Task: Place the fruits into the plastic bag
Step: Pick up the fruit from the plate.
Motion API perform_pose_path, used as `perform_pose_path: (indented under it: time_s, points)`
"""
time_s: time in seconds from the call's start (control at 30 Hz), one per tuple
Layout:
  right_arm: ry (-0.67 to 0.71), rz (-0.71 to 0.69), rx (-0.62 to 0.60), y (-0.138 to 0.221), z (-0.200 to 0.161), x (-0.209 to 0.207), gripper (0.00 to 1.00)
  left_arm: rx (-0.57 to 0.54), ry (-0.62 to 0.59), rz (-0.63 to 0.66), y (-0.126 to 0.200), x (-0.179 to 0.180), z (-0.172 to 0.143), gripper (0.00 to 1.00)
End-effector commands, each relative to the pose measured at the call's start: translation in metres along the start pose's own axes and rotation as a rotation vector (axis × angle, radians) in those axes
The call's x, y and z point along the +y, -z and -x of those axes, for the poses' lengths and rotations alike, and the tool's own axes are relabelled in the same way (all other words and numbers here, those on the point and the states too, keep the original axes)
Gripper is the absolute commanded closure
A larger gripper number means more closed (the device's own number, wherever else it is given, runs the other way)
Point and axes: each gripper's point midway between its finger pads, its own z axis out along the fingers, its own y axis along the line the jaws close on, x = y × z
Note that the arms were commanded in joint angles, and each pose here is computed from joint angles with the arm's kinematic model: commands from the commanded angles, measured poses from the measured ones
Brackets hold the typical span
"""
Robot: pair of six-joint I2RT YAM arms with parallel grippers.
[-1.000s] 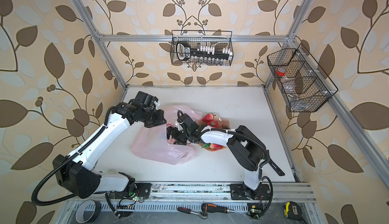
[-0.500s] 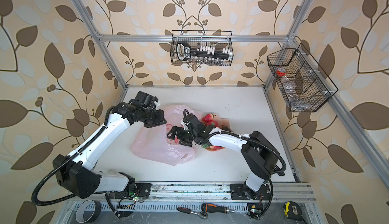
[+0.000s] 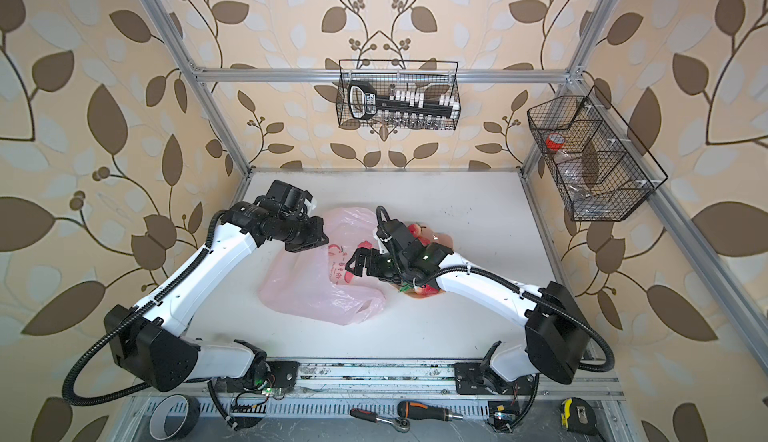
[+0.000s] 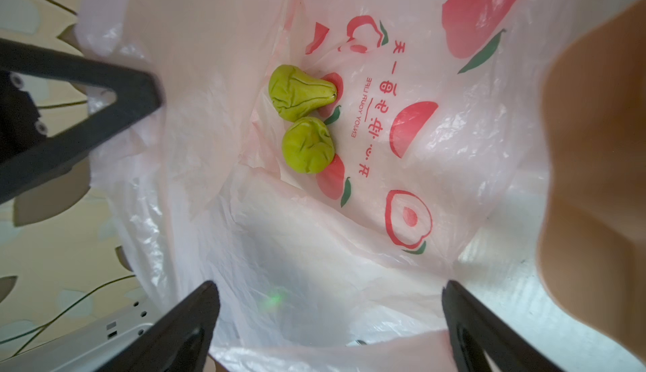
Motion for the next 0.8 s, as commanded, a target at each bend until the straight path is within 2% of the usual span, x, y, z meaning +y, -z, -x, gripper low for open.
perform_pose_path:
  time_s: [0.0, 0.17, 0.43, 0.6, 0.77]
  points:
    - [0.106, -0.100, -0.040, 0.025, 0.002, -0.017, 0.00, -0.023, -0.032, -0.015, 0.009, -0.007, 0.002, 1.00]
    - [0.220, -0.206, -0.054, 0.057, -0.001, -0.039, 0.00, -0.025, -0.039, -0.022, 0.010, -0.009, 0.002, 1.00]
    - [0.398, -0.415, -0.010, 0.095, -0.011, -0.080, 0.00, -0.033, -0.050, -0.037, 0.012, -0.012, 0.004, 1.00]
    - [0.443, -0.569, 0.034, 0.108, -0.015, -0.110, 0.00, -0.031, -0.050, -0.037, 0.011, -0.012, 0.004, 1.00]
    - [0.466, -0.646, 0.051, 0.112, -0.015, -0.125, 0.00, -0.031, -0.049, -0.037, 0.011, -0.012, 0.004, 1.00]
